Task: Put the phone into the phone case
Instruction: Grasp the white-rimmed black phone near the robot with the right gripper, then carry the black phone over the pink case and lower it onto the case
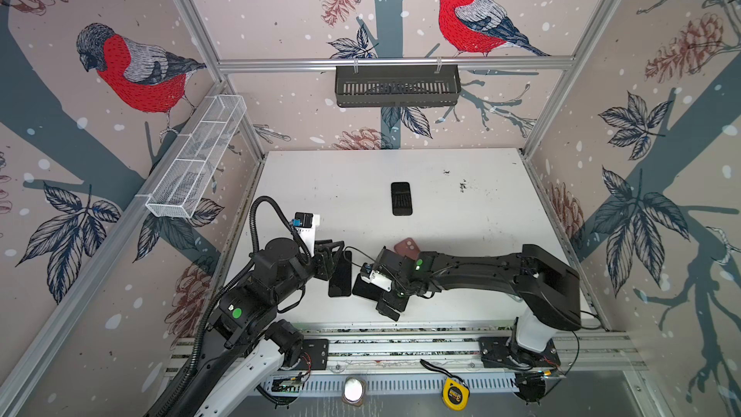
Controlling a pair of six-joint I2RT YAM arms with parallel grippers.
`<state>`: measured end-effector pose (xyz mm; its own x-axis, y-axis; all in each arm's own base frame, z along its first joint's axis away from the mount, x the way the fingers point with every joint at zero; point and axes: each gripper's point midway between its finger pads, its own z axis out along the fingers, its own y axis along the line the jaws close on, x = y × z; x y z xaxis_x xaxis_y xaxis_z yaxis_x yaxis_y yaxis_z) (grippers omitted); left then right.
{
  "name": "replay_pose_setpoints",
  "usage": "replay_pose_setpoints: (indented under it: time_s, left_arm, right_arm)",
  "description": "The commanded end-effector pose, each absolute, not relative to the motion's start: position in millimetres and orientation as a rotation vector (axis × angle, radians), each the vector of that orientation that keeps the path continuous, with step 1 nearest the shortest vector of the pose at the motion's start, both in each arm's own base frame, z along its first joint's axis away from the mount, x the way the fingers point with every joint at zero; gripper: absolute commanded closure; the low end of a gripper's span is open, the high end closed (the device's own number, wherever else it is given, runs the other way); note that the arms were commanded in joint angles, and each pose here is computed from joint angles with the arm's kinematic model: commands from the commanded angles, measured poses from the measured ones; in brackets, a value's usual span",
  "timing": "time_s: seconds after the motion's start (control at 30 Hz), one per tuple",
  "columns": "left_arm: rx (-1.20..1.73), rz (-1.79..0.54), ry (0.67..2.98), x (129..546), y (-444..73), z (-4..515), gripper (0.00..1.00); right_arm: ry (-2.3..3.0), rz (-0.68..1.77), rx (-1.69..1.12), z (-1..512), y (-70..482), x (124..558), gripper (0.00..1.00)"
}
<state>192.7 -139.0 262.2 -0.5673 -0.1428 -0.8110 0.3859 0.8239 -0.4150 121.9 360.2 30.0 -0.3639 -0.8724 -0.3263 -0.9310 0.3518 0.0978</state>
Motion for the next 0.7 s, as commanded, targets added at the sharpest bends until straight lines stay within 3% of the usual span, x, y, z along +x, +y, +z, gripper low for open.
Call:
replay_pose_setpoints:
  time_s: [0.0,0.27,0.33,0.67]
  left_arm:
    - [0.165,-0.710,2.058,193.5,-138.1,262.9,0.60]
    - [0.164,-0.708,2.062,193.5,-138.0,261.8,0.60]
    - [0.163,-0.709,2.061,193.5,-138.0,262.0,0.60]
    - [0.162,-0.707,2.062,193.7,-137.6,261.8,0.60]
  right_arm:
    - [2.392,0.269,-1.630,23.3,356.7,132.3,0.00]
    - [2.416,0.158,-1.627,6.1,363.9,143.0,0.00]
    - [2.419,0.146,-1.613,4.8,365.2,145.0,0.04]
    - [2.455,0.233,-1.319,41.8,354.6,180.0,0.45]
